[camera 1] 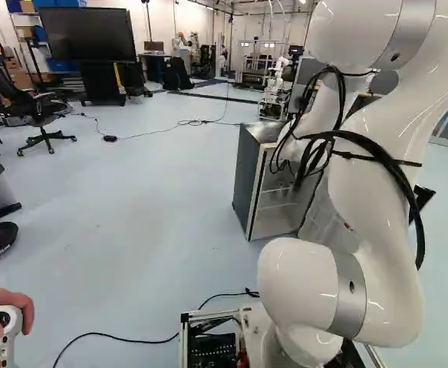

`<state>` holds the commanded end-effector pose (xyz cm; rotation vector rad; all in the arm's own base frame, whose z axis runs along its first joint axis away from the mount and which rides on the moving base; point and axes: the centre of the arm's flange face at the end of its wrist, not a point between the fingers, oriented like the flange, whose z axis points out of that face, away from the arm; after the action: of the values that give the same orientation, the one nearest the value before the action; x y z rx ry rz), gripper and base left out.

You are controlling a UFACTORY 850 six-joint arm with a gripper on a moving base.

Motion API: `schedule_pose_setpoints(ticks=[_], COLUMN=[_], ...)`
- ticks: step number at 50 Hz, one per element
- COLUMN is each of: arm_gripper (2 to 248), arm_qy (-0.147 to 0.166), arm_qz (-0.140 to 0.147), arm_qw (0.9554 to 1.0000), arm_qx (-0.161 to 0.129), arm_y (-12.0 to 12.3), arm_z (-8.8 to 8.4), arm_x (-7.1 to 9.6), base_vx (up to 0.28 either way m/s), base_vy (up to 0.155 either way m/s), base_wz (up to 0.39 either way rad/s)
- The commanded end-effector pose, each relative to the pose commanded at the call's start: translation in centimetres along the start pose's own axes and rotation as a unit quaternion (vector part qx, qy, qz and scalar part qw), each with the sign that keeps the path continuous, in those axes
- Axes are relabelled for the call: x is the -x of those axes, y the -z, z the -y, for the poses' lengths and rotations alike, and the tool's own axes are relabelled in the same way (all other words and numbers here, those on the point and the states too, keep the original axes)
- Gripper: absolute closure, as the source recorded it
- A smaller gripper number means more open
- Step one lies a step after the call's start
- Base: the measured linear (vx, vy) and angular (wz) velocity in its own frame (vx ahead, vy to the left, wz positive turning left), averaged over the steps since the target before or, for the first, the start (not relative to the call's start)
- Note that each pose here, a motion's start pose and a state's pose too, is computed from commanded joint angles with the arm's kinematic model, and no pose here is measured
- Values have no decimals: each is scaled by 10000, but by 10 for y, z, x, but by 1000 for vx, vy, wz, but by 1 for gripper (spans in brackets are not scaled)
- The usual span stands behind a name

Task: Grab a drink from the fridge

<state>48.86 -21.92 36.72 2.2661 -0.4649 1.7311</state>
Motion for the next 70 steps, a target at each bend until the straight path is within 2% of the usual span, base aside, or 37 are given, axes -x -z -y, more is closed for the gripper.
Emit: schedule_pose_setpoints(ticks=[24, 53, 70], arm_gripper=[157, 157, 157], arm_qy=[28, 63, 90], arm_qz=[-284, -418, -370], arm_qw=[9995, 9988, 9986], arm_qx=[-98, -249, -357], arm_y=[-16, -58, -83], arm_z=[11, 30, 45], arm_x=[-27, -34, -34], base_vx=[0, 0, 0], base_vy=[0, 0, 0], base_wz=[0, 0, 0])
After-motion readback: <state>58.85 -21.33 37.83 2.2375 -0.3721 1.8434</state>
